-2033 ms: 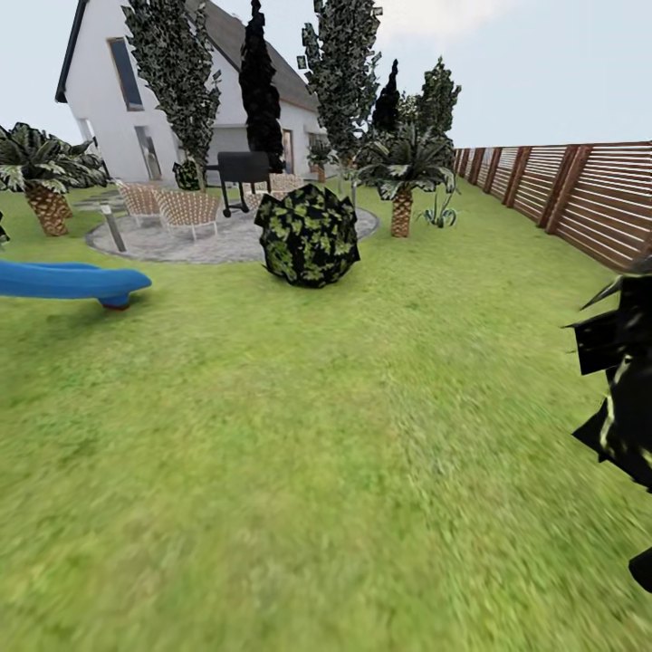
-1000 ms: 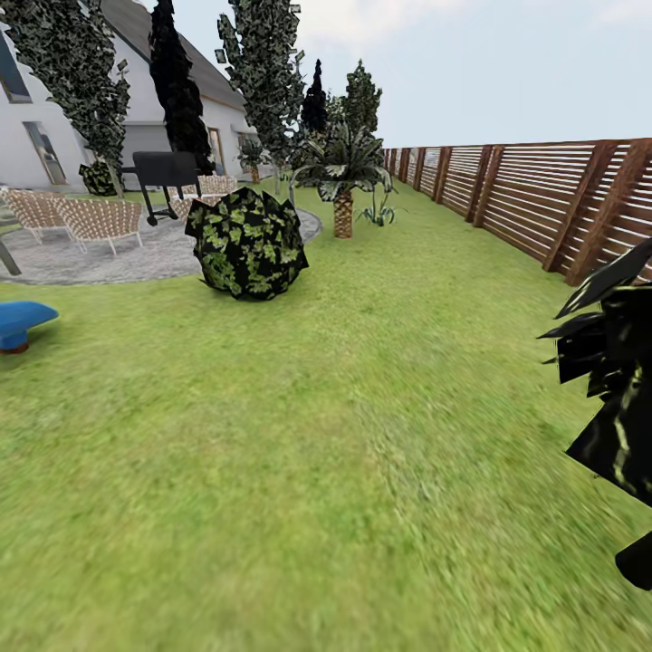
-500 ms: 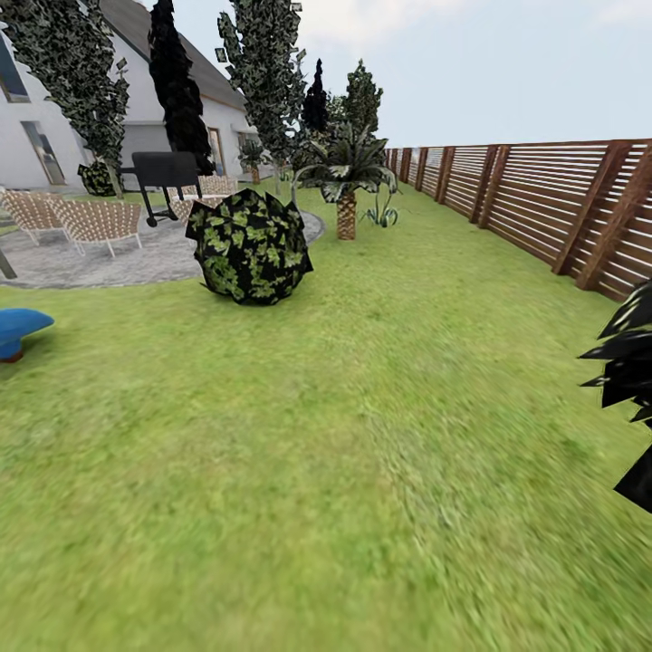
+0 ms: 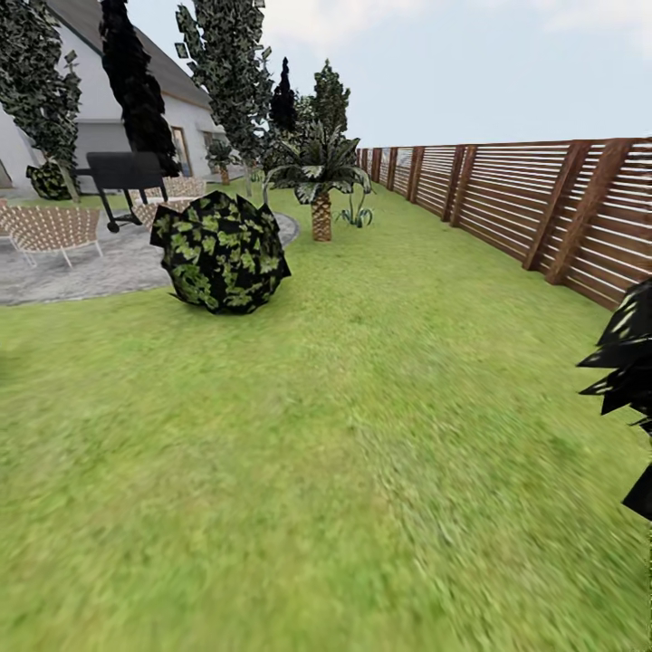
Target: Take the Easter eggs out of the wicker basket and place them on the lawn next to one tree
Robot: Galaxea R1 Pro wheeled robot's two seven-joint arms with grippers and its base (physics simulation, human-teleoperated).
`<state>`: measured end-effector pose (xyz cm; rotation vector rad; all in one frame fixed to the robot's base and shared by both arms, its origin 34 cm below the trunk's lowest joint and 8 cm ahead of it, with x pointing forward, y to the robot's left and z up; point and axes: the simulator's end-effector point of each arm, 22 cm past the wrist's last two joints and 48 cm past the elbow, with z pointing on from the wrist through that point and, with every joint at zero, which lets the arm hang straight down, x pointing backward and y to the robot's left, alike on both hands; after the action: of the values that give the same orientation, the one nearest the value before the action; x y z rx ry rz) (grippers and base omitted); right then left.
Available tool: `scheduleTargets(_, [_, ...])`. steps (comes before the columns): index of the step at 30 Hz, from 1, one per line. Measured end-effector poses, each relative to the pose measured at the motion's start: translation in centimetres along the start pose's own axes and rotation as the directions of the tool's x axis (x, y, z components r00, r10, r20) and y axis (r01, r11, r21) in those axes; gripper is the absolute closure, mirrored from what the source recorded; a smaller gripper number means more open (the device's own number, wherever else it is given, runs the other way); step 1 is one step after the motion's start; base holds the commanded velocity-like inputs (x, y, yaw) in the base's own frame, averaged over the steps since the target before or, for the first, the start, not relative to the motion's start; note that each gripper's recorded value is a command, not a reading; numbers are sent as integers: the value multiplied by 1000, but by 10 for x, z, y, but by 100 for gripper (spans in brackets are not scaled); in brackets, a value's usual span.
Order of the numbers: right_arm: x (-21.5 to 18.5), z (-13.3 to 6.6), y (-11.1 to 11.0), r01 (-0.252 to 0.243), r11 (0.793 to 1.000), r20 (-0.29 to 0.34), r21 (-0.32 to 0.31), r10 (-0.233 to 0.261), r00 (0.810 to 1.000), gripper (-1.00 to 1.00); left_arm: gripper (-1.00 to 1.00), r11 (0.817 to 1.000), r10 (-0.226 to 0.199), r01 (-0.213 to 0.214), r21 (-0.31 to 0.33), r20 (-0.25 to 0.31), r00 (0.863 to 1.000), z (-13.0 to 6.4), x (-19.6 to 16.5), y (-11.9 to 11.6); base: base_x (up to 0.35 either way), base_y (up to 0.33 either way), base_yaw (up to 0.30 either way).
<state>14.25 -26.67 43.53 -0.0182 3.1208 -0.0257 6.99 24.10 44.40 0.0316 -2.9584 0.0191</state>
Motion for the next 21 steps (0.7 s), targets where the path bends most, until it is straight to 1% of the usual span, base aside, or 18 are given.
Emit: scheduleTargets(21, [0, 0, 0, 0, 1000, 0, 0, 0, 1000, -100, -100, 1000, 0, 0, 0, 0, 1000, 0, 0, 0, 304, 150, -257])
